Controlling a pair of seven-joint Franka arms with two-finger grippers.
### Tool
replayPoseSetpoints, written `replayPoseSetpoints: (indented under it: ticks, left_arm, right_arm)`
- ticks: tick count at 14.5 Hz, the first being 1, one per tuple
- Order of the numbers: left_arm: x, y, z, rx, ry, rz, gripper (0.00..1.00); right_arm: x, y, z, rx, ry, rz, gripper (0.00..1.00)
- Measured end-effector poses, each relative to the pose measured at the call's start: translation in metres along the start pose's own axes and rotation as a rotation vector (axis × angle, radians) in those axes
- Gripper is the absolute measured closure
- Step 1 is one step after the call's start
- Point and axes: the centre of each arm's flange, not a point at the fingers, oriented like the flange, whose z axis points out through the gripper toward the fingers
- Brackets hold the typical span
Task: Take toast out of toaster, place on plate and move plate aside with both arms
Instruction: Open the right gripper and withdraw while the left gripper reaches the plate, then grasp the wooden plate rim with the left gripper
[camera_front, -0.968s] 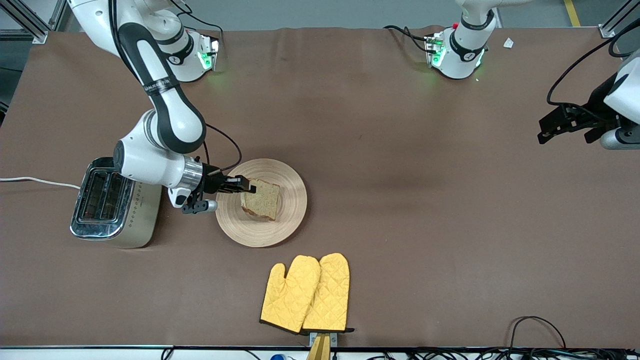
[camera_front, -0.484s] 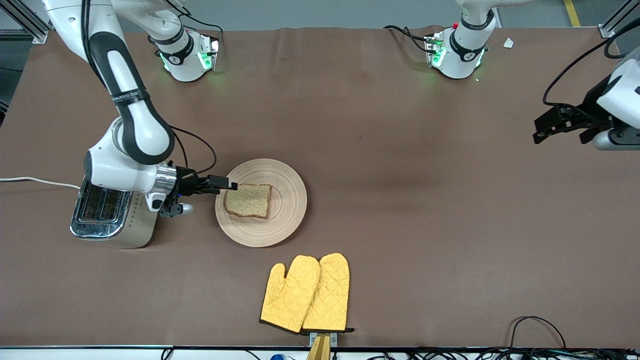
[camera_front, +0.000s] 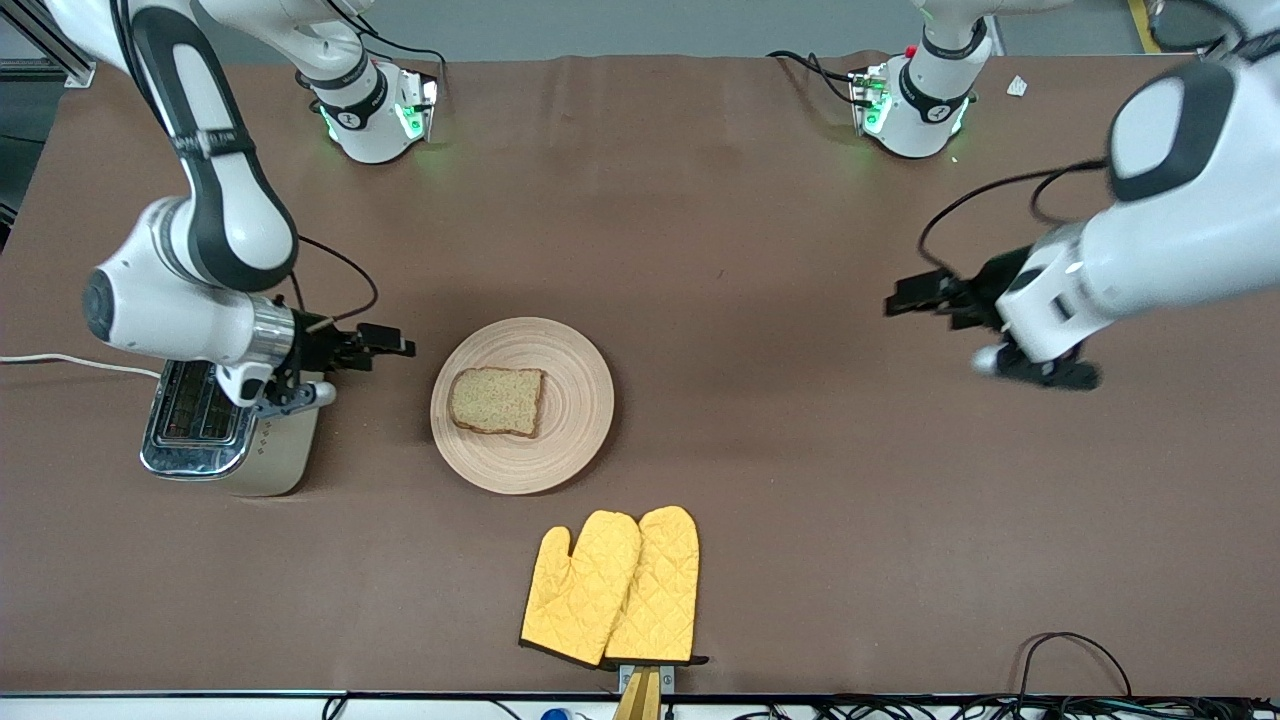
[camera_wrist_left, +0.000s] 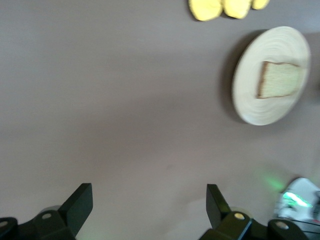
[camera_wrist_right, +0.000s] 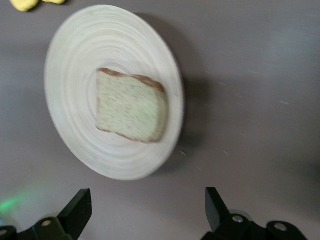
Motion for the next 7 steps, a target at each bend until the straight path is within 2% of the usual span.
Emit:
replayPoseSetpoints:
  ticks: [3,7]
  left_arm:
    - [0.048,0.02,0.104,-0.18,-0.018,-0.051,0.0]
    - [0.078,0.045,0.255,-0.315,-0.032,-0.145,0.0]
  right_arm:
    - [-0.024,0.001,-0.065,-0.163,0.023,-0.007,0.0]
    - [-0.047,0.027,-0.134,-0.297,0.066,0.005,0.0]
